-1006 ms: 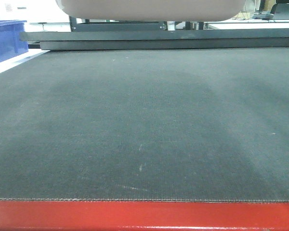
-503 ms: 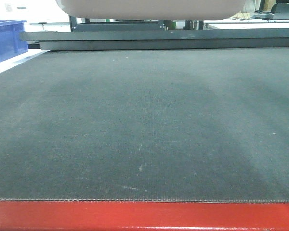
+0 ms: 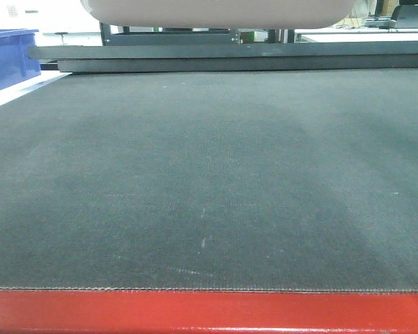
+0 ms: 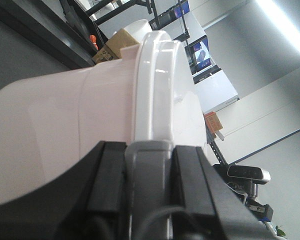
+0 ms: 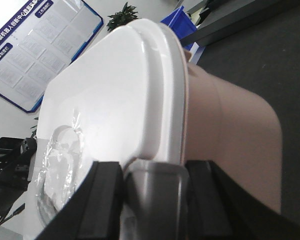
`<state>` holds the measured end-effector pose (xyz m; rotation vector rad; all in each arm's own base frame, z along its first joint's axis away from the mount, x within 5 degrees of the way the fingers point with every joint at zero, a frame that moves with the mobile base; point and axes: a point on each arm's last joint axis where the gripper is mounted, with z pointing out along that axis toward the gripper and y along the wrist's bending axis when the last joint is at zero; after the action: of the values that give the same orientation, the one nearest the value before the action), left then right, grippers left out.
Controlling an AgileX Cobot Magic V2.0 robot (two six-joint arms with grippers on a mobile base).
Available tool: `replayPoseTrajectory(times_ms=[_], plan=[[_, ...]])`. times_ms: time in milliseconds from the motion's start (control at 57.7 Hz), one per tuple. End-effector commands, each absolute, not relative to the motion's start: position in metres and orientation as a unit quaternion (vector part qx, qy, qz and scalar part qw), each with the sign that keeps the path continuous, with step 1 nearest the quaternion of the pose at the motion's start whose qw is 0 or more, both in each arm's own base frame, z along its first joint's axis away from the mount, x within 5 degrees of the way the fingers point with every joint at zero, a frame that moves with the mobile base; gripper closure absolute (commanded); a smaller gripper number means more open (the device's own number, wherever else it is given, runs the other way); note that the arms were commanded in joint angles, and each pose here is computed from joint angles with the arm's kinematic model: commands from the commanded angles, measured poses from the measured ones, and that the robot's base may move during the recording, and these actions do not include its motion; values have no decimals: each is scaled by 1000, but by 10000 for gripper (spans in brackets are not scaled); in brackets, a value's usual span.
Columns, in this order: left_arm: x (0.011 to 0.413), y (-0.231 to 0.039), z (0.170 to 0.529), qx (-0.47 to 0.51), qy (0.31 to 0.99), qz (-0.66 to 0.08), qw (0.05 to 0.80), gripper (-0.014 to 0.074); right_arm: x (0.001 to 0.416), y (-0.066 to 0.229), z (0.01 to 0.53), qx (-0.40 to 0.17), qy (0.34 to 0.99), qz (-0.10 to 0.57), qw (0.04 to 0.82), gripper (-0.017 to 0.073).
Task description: Grab white bin and place on right shelf
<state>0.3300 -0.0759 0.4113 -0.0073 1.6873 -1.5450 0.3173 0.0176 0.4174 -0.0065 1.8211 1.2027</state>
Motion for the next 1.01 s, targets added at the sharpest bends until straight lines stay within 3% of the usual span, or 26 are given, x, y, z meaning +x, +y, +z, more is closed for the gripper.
replayPoseTrajectory(times_ms=[0, 988], plan=[[278, -102, 448, 158, 598, -708, 342, 720, 281, 50, 451, -120, 687, 577, 426, 491], [278, -102, 448, 157, 598, -707, 343, 720, 282, 50, 451, -112, 687, 573, 432, 491]])
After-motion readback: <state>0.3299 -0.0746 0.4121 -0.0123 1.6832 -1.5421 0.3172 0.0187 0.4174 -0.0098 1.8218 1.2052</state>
